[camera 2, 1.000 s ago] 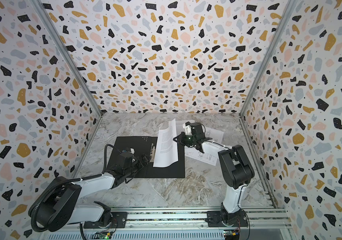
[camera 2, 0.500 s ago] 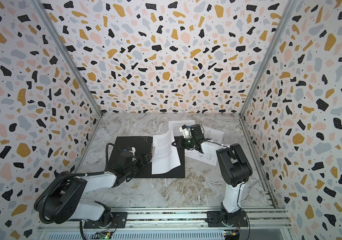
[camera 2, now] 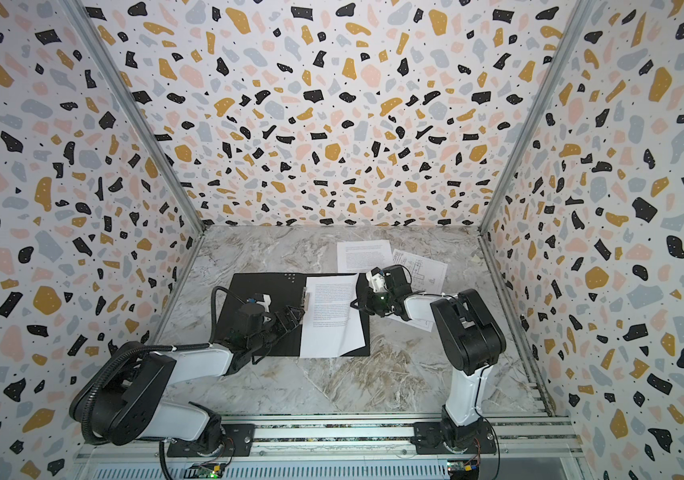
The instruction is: Put the files into the folder
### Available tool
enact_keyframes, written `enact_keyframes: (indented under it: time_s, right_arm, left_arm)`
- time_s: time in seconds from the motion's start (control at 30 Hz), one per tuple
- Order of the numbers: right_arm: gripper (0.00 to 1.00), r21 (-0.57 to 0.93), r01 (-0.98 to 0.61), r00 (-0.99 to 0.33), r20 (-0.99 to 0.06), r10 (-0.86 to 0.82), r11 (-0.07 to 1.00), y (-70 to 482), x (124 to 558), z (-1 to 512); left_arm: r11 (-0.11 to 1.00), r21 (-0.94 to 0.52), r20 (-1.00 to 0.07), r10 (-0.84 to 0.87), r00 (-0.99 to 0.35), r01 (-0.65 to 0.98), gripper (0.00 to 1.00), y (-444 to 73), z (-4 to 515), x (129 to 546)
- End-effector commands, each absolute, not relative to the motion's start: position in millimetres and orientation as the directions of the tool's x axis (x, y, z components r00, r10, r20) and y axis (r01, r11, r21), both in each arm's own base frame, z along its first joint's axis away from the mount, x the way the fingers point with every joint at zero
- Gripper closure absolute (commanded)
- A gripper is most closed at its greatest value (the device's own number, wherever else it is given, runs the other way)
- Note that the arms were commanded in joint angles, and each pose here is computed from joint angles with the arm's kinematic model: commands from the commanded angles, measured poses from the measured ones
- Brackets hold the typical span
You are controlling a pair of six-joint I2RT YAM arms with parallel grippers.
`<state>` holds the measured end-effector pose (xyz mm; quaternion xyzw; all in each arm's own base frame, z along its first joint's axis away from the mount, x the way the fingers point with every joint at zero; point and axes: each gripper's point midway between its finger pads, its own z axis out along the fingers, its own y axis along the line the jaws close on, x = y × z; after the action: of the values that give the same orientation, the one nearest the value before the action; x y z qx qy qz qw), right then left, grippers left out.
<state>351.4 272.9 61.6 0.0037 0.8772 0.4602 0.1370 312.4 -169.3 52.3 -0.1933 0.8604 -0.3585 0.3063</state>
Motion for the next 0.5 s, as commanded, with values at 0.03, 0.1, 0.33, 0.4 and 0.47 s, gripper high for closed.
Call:
enact_keyframes:
  time_s: [0.03,0.1,0.33,0.4,0.47]
  right_arm:
    - [1.0,0.832,-0.138,-0.929,-0.297,0.22,0.537,272,365,90]
    - [1.0,0.834,-0.13,-0.926,-0.295,0.235,0.536,271,366,89]
    - [1.0,0.827,-0.123,-0.912,-0.313,0.266,0.549,269,376,88]
    - [1.0,0.828,-0.112,-0.909,-0.309,0.279,0.55,268,377,87]
    - [1.0,0.833,-0.103,-0.909,-0.301,0.288,0.544,268,378,86]
  left_arm:
    - [0.681,-0.713,-0.348,-0.549,-0.76,-0.166,0.0,-163,30,299]
    - [0.675,-0.719,-0.344,-0.552,-0.76,-0.165,0.0,-163,31,299]
    - [0.669,-0.724,-0.338,-0.556,-0.759,-0.168,0.0,-163,30,297]
    - [0.666,-0.727,-0.335,-0.558,-0.759,-0.169,0.0,-164,30,297]
    - [0.664,-0.728,-0.333,-0.561,-0.758,-0.172,0.0,-163,29,297]
